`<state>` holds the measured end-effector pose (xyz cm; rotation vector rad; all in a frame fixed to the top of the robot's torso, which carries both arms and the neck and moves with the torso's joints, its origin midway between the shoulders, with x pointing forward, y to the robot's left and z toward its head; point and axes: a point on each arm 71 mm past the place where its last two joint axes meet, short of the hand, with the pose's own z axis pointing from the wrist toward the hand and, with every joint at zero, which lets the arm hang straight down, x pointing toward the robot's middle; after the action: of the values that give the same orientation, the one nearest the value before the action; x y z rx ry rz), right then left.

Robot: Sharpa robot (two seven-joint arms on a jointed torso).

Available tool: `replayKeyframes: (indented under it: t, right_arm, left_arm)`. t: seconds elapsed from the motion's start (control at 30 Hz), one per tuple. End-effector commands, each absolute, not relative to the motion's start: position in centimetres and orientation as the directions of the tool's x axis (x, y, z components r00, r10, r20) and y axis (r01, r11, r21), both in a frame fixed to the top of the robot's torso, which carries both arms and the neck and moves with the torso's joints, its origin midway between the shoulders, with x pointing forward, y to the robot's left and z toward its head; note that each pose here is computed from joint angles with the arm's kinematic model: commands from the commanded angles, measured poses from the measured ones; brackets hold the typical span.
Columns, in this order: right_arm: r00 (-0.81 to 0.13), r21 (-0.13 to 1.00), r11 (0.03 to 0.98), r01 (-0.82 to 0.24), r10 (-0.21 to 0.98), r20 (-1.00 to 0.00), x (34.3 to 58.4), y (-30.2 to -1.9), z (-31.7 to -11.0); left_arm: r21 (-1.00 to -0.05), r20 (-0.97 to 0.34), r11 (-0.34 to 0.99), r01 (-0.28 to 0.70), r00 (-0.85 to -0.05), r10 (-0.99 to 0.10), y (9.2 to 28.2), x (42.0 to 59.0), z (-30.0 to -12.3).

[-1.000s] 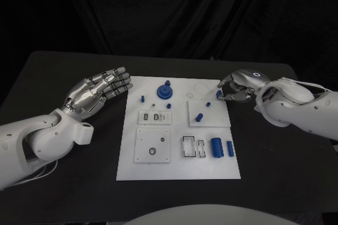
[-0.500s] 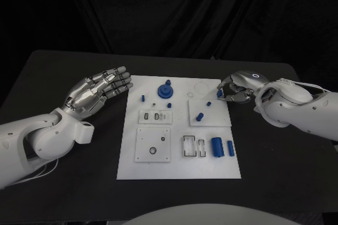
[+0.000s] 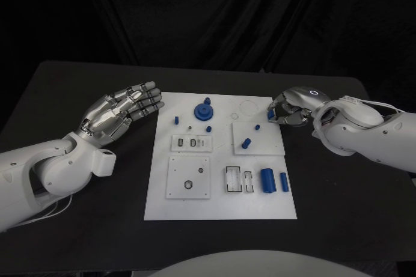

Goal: Assemble the parts on the task board

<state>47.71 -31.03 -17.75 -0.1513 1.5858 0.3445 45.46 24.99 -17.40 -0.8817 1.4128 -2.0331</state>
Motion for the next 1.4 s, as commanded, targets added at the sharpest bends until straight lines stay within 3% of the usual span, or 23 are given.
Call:
replayKeyframes:
  t: [0.03,0.43,0.8,1.13,1.4]
  right_arm:
    - [-0.044,0.124,0.948,-0.294,0.116,-0.992,47.8,-31.1,-17.8]
    - [-0.006,0.127,0.946,-0.297,0.131,-0.991,48.0,-31.0,-17.6]
    - [0.053,0.198,0.927,-0.318,0.226,-0.973,46.7,-30.6,-16.0]
    - [0.033,0.176,0.864,-0.473,0.217,-0.976,43.6,-24.1,-13.0]
    - [0.018,0.12,0.796,-0.593,0.162,-0.987,42.3,-18.7,-13.4]
  left_arm:
    - [-0.917,0.231,-0.389,0.093,-0.672,-0.704,25.1,45.3,-16.9]
    - [-0.917,0.232,-0.389,0.09,-0.671,-0.704,25.1,45.3,-17.0]
    - [-0.919,0.231,-0.383,0.09,-0.665,-0.71,25.4,45.3,-17.1]
    - [-0.92,0.232,-0.381,0.086,-0.666,-0.709,25.0,45.3,-17.1]
    - [-0.92,0.234,-0.384,0.083,-0.668,-0.707,25.0,45.4,-17.1]
